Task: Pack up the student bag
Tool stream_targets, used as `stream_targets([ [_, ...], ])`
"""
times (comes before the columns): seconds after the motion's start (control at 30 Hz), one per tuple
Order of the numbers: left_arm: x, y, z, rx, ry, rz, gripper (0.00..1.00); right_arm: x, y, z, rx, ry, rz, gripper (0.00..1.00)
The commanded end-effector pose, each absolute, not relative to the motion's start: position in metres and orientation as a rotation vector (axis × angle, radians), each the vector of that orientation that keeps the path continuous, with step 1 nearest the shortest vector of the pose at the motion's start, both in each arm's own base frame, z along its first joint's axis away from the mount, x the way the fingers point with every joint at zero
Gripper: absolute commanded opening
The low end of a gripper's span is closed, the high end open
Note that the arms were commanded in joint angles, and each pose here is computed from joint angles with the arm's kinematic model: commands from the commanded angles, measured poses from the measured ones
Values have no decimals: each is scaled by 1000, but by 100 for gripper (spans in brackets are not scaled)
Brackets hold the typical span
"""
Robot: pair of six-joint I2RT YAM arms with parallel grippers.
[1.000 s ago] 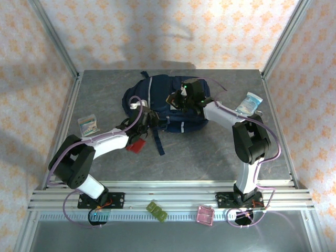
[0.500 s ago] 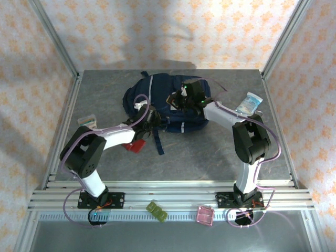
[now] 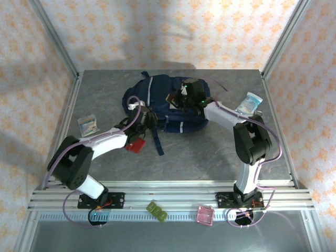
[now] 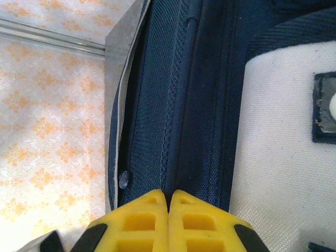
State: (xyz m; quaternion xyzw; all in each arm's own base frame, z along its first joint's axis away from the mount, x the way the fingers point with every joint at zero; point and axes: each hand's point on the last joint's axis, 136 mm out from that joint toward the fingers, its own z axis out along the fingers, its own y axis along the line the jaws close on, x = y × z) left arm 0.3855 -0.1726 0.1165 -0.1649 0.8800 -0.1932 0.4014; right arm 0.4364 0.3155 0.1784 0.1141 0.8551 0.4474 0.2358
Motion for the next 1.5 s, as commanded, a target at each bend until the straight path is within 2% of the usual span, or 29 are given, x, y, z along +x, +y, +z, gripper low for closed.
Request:
stream_targets([
  [0.0,383,-168,140,-416,2185,-523,46,435,327,284,146,2060,1404,0],
  [0.13,389,-172,151,-407,2180,-565,53,435,327,286,146,2053,1408,0],
  [0.27,397,-181,152,-382,2198,-572,56,436,328,286,146,2056,1412,0],
  [0.4,404,-175,144,-385,2215,-486,55,436,328,286,144,2057,1414,0],
  [0.6,407,-172,128,-328,2261,-398,38,436,329,287,143,2055,1415,0],
  [0.7,408,-169,127,-309,2249,-370,26,436,329,286,143,2057,1416,0],
  [0.73,409,-169,128,-290,2245,-356,25,436,329,286,143,2058,1418,0],
  [0.77,410,-169,129,-283,2241,-351,20,436,330,286,141,2058,1418,0],
  [0.83,413,-169,128,-267,2243,-336,0,436,330,286,143,2060,1420,0],
  [0.97,416,-169,125,-253,2259,-310,0,436,331,286,138,2063,1425,0],
  [1.1,418,-170,122,-240,2261,-302,20,436,332,283,141,2074,1428,0],
  [1.2,422,-172,126,-222,2251,-303,25,435,332,280,141,2078,1429,0],
  [1.23,424,-172,127,-219,2247,-299,24,435,332,280,142,2077,1431,0],
  [1.27,426,-173,128,-216,2245,-297,18,434,331,280,142,2075,1432,0],
  [1.3,427,-173,128,-212,2246,-296,6,434,331,279,143,2076,1431,0],
  [1.33,429,-173,127,-214,2248,-291,0,434,331,278,145,2079,1430,0],
  [1.47,429,-167,126,-228,2253,-282,0,435,330,273,146,2089,1416,0],
])
